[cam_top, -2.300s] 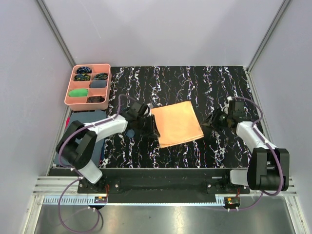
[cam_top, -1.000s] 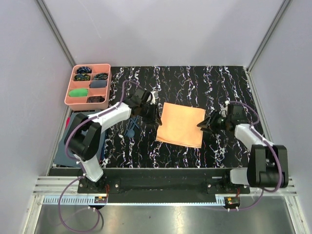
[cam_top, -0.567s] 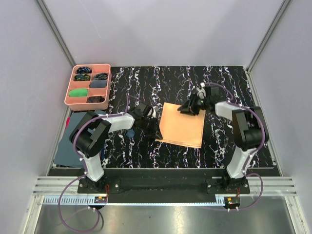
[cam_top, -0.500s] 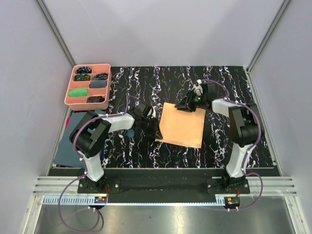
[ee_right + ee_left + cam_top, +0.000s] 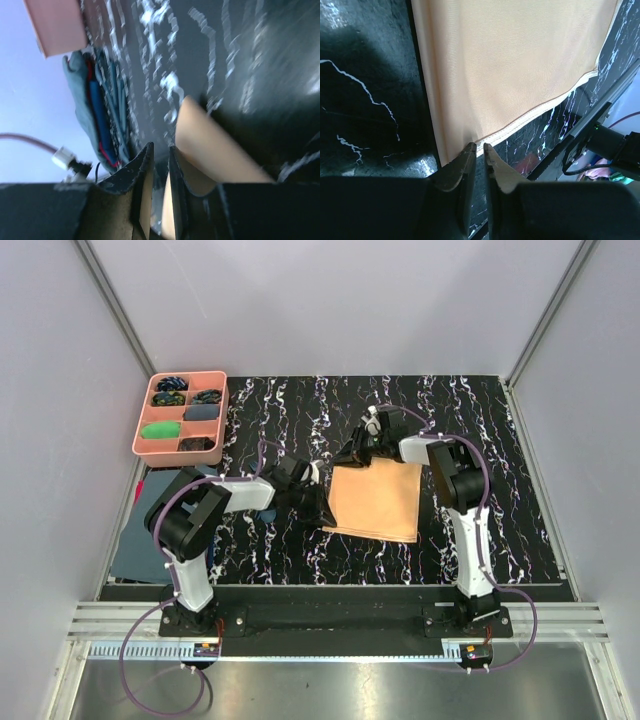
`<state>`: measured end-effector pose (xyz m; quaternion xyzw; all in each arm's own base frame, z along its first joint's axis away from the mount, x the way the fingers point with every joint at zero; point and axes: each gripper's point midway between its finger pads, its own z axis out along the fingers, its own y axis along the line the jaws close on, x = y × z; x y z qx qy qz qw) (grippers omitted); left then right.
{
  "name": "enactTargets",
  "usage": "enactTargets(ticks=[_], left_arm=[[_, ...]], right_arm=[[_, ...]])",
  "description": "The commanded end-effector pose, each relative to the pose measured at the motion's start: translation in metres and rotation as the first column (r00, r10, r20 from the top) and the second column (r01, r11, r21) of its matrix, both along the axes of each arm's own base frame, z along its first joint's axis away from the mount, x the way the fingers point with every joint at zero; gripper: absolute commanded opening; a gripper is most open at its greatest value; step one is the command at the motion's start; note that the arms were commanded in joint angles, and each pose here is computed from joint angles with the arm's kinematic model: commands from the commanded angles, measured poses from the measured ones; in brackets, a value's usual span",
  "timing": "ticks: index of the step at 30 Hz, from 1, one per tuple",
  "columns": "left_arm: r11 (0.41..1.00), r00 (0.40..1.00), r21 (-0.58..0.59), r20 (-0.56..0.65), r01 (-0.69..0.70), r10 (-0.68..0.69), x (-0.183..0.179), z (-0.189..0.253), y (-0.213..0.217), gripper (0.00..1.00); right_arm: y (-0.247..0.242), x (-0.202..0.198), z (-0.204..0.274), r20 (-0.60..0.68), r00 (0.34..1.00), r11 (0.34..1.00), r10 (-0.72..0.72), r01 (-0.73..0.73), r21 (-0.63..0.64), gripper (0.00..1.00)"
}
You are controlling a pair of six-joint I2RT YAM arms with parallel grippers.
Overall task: Fold the napkin into a case and place the utensils inside
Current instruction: Fold the top corner of the square-folded napkin at the center of the board.
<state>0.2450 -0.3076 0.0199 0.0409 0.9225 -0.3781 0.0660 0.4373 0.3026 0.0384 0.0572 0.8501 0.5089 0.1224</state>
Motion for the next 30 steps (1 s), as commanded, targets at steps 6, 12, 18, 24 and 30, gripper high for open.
enactTargets(ticks=[6,12,18,24,30], left_arm=[[0.997,0.999,0.075,-0.044,-0.011,0.015,-0.024,-0.028,0.023,0.18],[1.0,1.0,-0.013,0.008,0.018,-0.018,-0.024,0.013,0.009,0.24],[0.997,0.988,-0.072,0.153,0.032,-0.021,-0.003,0.08,-0.006,0.46],[0.998,0.985,0.058,0.171,0.019,-0.029,0.024,0.056,-0.002,0.43],[0.987,0.983,0.16,0.18,0.008,-0.037,0.034,0.02,0.007,0.28]], right_arm=[[0.0,0.048,-0.023,0.032,0.999,0.997,0.018,-0.015,-0.072,0.27],[-0.031,0.05,0.025,0.119,0.992,0.967,-0.034,0.063,-0.249,0.45],[-0.111,-0.036,0.052,0.043,0.982,0.852,-0.185,0.182,-0.491,0.66],[-0.153,-0.148,0.044,-0.062,0.953,0.82,-0.296,0.22,-0.528,0.71],[-0.173,-0.202,0.016,-0.14,0.889,0.77,-0.435,0.288,-0.569,0.66]])
